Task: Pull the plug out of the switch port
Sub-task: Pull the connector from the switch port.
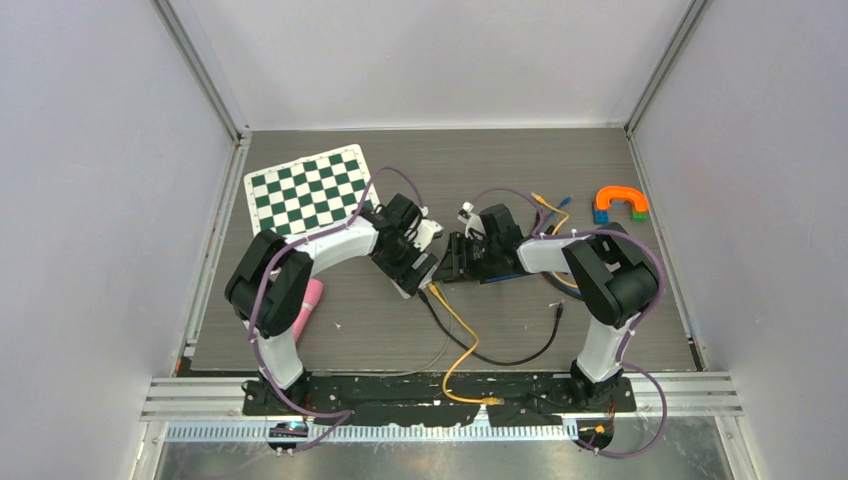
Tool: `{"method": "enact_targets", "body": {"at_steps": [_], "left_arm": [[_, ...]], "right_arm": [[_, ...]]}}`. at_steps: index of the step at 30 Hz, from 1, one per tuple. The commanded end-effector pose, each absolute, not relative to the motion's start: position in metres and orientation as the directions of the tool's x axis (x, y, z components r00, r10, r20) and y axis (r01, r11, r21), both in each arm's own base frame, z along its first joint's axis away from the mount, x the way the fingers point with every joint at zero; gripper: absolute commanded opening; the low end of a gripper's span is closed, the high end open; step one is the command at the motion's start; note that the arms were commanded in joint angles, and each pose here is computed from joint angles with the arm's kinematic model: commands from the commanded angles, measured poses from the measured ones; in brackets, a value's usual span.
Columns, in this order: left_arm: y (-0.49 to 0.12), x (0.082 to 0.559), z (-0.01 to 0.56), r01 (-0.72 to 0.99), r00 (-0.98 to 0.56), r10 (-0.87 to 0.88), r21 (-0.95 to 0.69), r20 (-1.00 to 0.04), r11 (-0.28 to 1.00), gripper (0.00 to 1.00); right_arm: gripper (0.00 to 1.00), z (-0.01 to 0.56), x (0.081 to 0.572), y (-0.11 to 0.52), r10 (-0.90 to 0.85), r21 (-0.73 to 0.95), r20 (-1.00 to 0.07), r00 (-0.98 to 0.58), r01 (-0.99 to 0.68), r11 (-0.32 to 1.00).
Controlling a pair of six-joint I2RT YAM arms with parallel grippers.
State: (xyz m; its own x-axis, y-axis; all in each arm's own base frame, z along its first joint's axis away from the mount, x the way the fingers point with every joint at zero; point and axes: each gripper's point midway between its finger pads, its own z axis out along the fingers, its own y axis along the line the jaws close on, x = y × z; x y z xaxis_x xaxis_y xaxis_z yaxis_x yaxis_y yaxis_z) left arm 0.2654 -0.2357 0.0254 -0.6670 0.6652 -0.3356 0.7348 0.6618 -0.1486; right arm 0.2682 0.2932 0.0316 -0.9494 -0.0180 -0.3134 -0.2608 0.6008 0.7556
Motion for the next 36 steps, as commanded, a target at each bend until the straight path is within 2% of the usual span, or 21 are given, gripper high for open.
{"method": "enact_targets", "body": {"at_steps": [1, 8, 16, 17, 20, 23, 26, 31, 36], "left_arm": [[-0.229, 0.256, 0.025, 0.748, -0.657, 0.694, -0.144, -0.295, 0.647, 0.81], [-0.229, 0.257, 0.025, 0.754, -0.651, 0.702, -0.136, -0.287, 0.643, 0.84], [-0.231, 0.258, 0.024, 0.758, -0.647, 0.708, -0.143, -0.283, 0.636, 0.66], [-0.231, 0.258, 0.024, 0.758, -0.648, 0.707, -0.142, -0.284, 0.637, 0.67], [-0.232, 0.259, 0.027, 0.763, -0.640, 0.706, -0.140, -0.303, 0.631, 0.83], [-0.235, 0.264, 0.033, 0.775, -0.622, 0.711, -0.127, -0.329, 0.619, 0.90], [-0.237, 0.267, 0.036, 0.786, -0.608, 0.721, -0.124, -0.332, 0.606, 0.92], [-0.237, 0.265, 0.031, 0.788, -0.609, 0.731, -0.134, -0.308, 0.600, 0.87], [-0.234, 0.258, 0.024, 0.779, -0.625, 0.731, -0.155, -0.274, 0.607, 0.72]], "right_arm": [[0.50, 0.024, 0.275, 0.295, -0.010, 0.753, -0.310, -0.951, -0.251, 0.608], [0.50, 0.016, 0.268, 0.293, -0.023, 0.755, -0.289, -0.957, -0.243, 0.609], [0.47, 0.014, 0.262, 0.293, -0.038, 0.767, -0.276, -0.960, -0.244, 0.593], [0.46, 0.014, 0.260, 0.293, -0.040, 0.769, -0.274, -0.961, -0.244, 0.591], [0.46, 0.015, 0.259, 0.294, -0.043, 0.773, -0.282, -0.958, -0.254, 0.582], [0.47, 0.016, 0.260, 0.295, -0.054, 0.771, -0.283, -0.958, -0.261, 0.581], [0.47, 0.015, 0.261, 0.295, -0.063, 0.768, -0.282, -0.957, -0.265, 0.583], [0.47, 0.016, 0.261, 0.294, -0.081, 0.759, -0.285, -0.955, -0.276, 0.589], [0.47, 0.020, 0.259, 0.293, -0.081, 0.759, -0.294, -0.952, -0.284, 0.586]]}}
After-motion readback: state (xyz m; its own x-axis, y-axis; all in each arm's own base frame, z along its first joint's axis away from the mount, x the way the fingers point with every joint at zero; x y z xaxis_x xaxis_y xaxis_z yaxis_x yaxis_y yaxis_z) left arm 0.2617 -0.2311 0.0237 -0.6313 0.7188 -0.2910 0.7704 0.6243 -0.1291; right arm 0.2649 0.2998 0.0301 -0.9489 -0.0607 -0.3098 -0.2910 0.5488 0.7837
